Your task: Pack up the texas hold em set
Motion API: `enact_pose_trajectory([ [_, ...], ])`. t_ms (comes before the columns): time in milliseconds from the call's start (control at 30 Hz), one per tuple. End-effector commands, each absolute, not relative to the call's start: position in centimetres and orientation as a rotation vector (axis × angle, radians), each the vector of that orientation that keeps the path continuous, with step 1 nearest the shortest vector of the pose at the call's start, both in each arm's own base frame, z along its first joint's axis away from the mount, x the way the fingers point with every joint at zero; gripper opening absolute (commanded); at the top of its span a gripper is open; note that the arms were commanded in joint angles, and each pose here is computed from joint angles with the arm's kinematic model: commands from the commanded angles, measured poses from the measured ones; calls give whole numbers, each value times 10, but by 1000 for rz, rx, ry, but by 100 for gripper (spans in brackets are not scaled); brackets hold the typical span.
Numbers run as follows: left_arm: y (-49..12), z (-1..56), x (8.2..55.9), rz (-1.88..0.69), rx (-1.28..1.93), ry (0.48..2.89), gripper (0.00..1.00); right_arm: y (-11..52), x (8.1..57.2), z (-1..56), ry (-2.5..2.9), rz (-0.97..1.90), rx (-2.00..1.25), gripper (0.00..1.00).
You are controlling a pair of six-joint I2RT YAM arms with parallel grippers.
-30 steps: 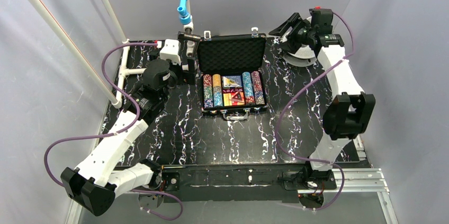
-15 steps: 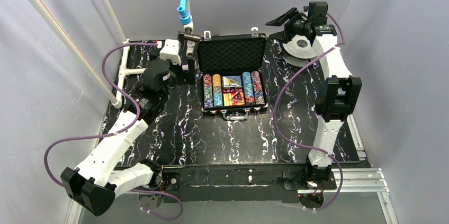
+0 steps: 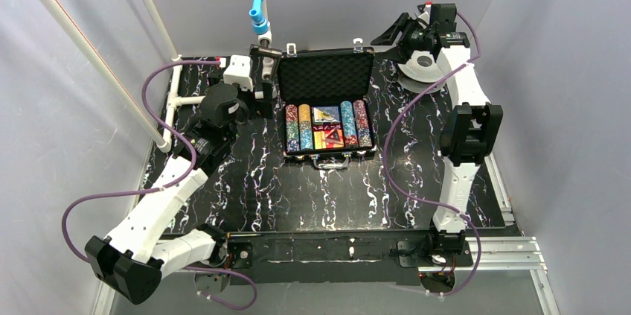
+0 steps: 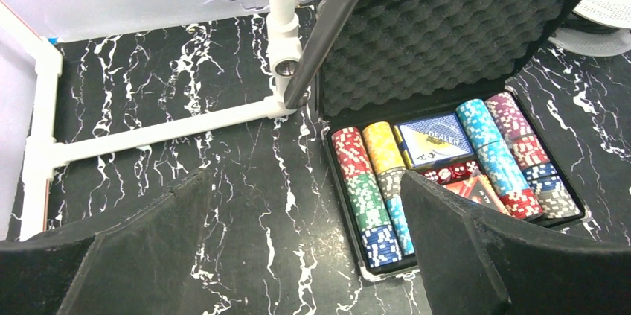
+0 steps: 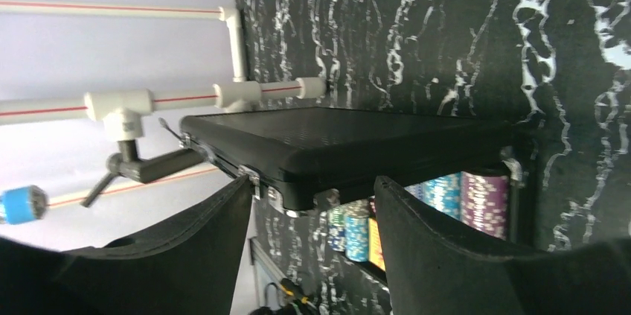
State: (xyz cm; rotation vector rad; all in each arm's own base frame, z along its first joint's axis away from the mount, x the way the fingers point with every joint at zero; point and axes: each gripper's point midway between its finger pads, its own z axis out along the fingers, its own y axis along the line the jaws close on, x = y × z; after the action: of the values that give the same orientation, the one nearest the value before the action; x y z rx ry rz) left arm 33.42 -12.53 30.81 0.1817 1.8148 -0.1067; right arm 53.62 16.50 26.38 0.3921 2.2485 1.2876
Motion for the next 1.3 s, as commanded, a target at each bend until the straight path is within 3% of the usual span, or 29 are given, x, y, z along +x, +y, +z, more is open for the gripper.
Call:
enact_pose_trajectory([
  [0,-116,315,334,-65,139,1793,99,157,518,269,2230,1172,245,71],
  [533,-128,304,336,-126,145,1833,99,104,385,168,2471,804,393,69],
  [733,-129,304,336,-131,154,1831,99,112,340,123,2681,536,318,53],
  [967,-131,302,337,-135,162,1840,100,110,333,98,2739,227,197,44],
  [1267,-129,302,337,-127,163,1837,99,141,352,78,2785,248,7,34],
])
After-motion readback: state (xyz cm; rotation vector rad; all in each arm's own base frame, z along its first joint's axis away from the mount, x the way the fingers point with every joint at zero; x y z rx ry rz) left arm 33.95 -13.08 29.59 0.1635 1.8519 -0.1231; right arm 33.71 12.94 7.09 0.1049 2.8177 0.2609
